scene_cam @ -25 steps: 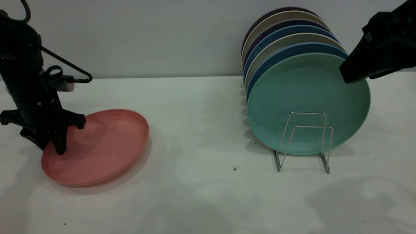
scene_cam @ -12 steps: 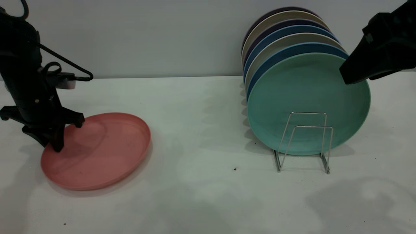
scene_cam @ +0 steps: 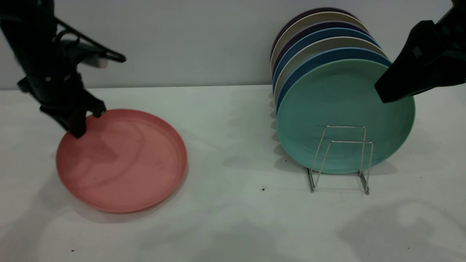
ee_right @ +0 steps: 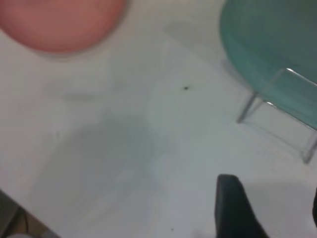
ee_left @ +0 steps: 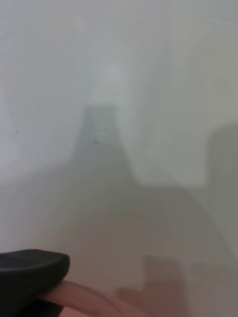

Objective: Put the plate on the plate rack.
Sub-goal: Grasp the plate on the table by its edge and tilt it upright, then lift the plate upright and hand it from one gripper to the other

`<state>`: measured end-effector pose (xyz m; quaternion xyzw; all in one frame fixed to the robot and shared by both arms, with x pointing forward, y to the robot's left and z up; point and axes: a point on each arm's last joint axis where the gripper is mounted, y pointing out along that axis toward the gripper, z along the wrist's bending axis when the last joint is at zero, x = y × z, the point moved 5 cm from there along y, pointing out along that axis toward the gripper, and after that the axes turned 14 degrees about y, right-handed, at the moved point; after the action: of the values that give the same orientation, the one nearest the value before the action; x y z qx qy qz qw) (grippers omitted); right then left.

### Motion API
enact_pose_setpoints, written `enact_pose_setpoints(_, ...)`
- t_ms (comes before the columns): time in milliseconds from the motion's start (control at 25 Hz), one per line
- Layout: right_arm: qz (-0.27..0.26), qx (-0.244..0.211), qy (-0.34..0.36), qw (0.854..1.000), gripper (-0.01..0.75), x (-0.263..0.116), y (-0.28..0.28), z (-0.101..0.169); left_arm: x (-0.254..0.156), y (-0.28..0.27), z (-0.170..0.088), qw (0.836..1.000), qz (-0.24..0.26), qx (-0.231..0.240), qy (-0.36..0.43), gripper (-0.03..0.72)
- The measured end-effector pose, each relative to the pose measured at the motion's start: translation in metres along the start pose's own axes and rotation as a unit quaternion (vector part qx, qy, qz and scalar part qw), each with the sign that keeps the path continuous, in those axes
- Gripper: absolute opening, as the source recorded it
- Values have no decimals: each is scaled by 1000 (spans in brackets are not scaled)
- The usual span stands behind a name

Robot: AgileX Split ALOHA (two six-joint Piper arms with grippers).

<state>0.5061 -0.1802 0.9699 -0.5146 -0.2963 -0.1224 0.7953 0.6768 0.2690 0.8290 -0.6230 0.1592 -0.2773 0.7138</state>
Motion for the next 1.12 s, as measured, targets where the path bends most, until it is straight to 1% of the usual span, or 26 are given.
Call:
enact_pose_setpoints(120, 5, 21, -21, 1000, 400, -1, 0, 6, 6, -14, -15, 999, -6, 0, 45, 18)
enact_pose_setpoints(320, 9, 60, -42, 997, 403, -3, 0, 16, 8, -32, -50, 991, -10, -5, 130, 12)
enact_pose_setpoints(440, 21, 82, -44, 995, 421, -6, 5, 20, 7, -47, -68, 986, -17, -5, 168, 12)
enact_pose_setpoints(600, 50, 109, -39, 992, 456, -14, 20, 23, 6, -71, -86, 979, -36, 1, 202, 12)
enact_pose_setpoints(760, 63, 119, -33, 990, 474, -18, 32, 22, 7, -97, -113, 970, -60, 6, 236, 12)
enact_pose_setpoints(920, 81, 128, -53, 987, 479, -26, 43, 28, 6, -120, -140, 959, -84, 8, 271, 12)
enact_pose_setpoints(1040, 89, 125, -64, 986, 497, -31, 53, 32, 5, -135, -158, 952, -100, 8, 290, 12)
enact_pose_setpoints(1120, 92, 115, -64, 987, 519, -33, 60, 29, 3, -144, -167, 948, -111, 5, 298, 12)
